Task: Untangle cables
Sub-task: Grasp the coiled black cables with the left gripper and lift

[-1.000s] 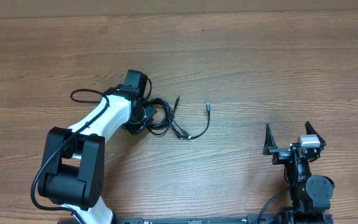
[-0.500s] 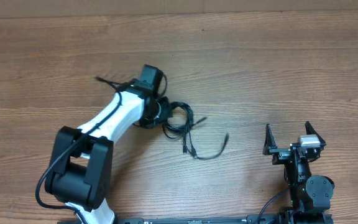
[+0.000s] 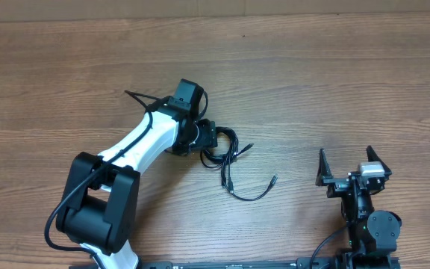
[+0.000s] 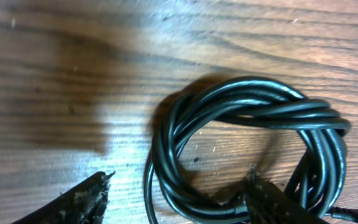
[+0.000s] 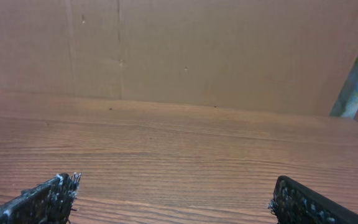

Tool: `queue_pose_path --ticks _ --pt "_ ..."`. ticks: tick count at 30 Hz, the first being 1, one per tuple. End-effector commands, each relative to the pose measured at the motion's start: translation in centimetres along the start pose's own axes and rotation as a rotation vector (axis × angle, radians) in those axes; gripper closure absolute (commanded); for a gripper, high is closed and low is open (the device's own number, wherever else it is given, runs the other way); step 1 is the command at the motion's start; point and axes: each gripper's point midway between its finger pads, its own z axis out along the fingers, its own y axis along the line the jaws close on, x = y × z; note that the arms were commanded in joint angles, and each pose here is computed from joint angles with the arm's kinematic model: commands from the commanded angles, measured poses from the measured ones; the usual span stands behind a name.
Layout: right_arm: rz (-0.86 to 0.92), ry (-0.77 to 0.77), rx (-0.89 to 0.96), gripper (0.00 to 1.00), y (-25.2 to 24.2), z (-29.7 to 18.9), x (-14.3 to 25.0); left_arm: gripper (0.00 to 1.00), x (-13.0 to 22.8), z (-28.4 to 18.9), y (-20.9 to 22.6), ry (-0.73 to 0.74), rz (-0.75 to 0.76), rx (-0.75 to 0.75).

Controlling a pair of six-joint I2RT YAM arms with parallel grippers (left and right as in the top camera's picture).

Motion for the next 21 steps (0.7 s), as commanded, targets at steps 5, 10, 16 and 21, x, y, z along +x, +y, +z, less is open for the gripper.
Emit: queue_pose_path --ticks 5,10,16,21 --pt "-0.004 -0.003 0.002 0.00 0.0 0.0 0.2 0.50 0.7 0.7 -0.8 -0.067 -0.196 -0.118" --pt "-0.004 -0.003 0.002 0.00 0.0 0.0 0.2 0.55 1.0 1.1 -0.8 -0.159 -0.176 -0.228" --pt "-0.004 -0.003 0.002 0.00 0.0 0.0 0.2 0.59 1.6 2.1 0.5 -0.144 -0.165 -0.303" --pt "-0.004 -0.003 0.002 0.00 0.0 0.0 0.2 0.96 1.6 2.2 0.5 -0.136 -0.123 -0.307"
